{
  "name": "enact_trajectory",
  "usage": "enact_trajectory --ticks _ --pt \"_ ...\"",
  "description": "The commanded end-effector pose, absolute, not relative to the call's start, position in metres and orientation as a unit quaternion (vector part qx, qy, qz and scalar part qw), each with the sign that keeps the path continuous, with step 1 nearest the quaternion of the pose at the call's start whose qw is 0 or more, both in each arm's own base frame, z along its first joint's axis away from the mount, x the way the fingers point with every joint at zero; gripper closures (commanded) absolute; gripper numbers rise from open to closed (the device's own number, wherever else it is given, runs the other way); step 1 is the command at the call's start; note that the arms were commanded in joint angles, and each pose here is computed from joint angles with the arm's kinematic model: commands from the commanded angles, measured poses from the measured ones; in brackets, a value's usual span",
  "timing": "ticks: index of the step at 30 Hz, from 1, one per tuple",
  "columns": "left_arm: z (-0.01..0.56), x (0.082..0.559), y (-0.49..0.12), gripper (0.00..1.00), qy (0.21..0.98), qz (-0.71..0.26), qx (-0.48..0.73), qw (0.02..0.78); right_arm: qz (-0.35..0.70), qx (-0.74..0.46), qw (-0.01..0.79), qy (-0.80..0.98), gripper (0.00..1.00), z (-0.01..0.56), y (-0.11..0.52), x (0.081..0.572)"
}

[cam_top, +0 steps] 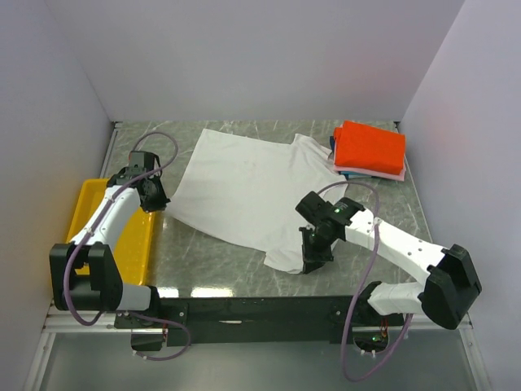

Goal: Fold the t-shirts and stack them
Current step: Fold the tshirt

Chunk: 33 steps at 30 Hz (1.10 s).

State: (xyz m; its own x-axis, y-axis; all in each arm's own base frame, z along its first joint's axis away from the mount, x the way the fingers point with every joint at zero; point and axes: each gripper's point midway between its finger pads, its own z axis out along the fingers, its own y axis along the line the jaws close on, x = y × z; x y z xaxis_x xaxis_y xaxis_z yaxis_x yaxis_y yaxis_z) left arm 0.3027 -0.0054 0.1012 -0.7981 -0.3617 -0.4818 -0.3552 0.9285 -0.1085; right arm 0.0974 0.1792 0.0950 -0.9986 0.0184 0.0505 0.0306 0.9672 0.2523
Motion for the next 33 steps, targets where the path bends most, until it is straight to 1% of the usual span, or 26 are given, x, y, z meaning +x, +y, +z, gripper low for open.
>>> enact_trajectory --ticks 1,8,14,29,33 --pt "0.12 0.326 -0.014 1.0 0.939 -0.039 -0.191 0.282 -0.104 -0.027 -0.002 -0.994 1.0 0.101 0.176 0.118" --pt "0.119 0.346 -0.024 1.0 0.937 -0.067 -0.192 0.284 -0.101 -0.047 -0.051 -0.992 1.0 0.111 0.175 0.175" --pt "0.122 0.373 -0.028 1.0 0.933 -0.082 -0.191 0.294 -0.09 -0.064 -0.086 -0.99 1.0 0.12 0.162 0.218" --pt "0.131 0.457 -0.039 1.0 0.925 -0.112 -0.18 0.315 -0.053 -0.08 -0.127 -0.987 1.0 0.126 0.127 0.312" --pt "0.124 0.47 -0.038 1.0 0.93 -0.104 -0.175 0.305 -0.044 -0.086 -0.136 -0.986 1.0 0.13 0.116 0.332"
